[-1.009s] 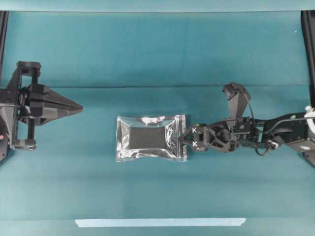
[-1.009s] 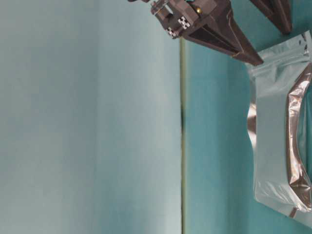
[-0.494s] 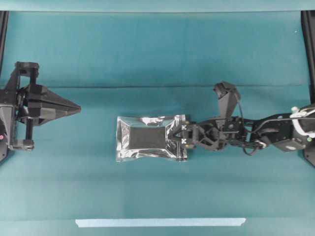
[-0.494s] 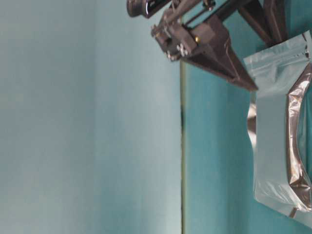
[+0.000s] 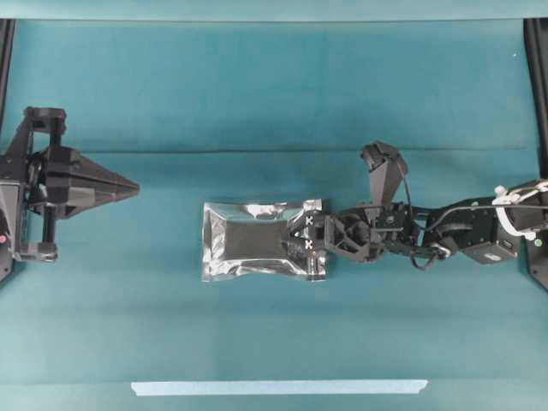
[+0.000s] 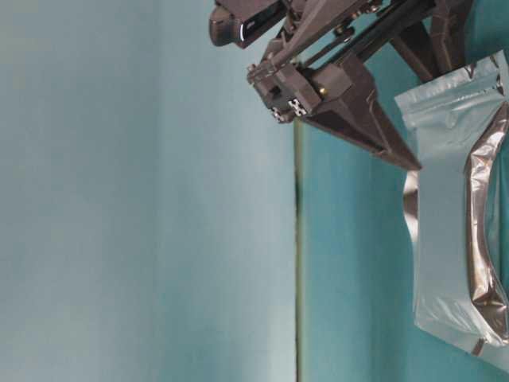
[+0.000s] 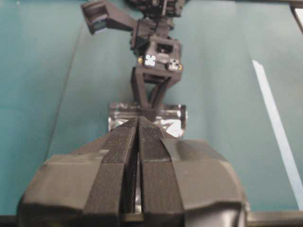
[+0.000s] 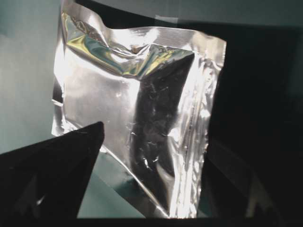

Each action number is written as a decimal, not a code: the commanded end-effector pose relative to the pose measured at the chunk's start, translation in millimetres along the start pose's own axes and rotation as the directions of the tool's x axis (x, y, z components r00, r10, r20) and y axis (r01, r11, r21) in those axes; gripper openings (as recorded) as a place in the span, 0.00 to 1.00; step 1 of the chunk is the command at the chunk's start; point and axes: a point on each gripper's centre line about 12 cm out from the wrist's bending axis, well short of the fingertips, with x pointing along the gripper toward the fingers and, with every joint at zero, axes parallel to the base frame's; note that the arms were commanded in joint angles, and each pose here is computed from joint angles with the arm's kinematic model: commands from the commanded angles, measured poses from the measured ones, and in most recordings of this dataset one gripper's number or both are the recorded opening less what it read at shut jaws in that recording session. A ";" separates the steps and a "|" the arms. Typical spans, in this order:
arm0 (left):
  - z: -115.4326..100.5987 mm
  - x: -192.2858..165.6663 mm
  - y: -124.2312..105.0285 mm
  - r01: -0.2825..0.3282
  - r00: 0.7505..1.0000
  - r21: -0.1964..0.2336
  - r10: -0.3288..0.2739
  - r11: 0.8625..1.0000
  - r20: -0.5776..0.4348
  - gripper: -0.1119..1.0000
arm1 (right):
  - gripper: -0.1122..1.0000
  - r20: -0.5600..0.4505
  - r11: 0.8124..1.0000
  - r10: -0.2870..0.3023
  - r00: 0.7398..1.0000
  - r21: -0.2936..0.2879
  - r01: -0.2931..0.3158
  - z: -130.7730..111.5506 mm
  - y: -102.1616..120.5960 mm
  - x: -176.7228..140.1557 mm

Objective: Hand over the silver zip bag and make it stand upright.
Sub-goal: 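Grasp the right edge of the silver foil bag with the right gripper, then lift the bag with the right gripper and rotate it to hang vertically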

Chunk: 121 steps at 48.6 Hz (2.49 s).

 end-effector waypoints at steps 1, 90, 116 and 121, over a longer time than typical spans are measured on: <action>5.5 -0.1 0.0 0.000 1.000 0.005 0.000 1.000 0.018 0.10 | 0.88 0.001 1.000 -0.006 1.000 0.021 0.006 -1.2 -1.4 -0.1; 0.1 -10.5 0.0 0.000 1.000 0.000 0.000 1.000 0.018 0.10 | 0.11 -0.336 0.699 -0.366 0.868 -0.715 0.018 65.5 154.2 -82.7; -2.9 -10.3 -0.7 0.003 1.000 -0.044 -0.003 0.999 0.002 0.10 | 0.11 -0.413 0.359 -0.465 0.783 -0.897 -0.259 56.8 205.1 -62.5; -1.4 -10.8 -0.7 0.003 1.000 -0.045 -0.003 0.999 0.009 0.10 | 0.11 -0.403 0.310 -0.485 0.776 -0.909 -0.279 54.5 205.4 -58.7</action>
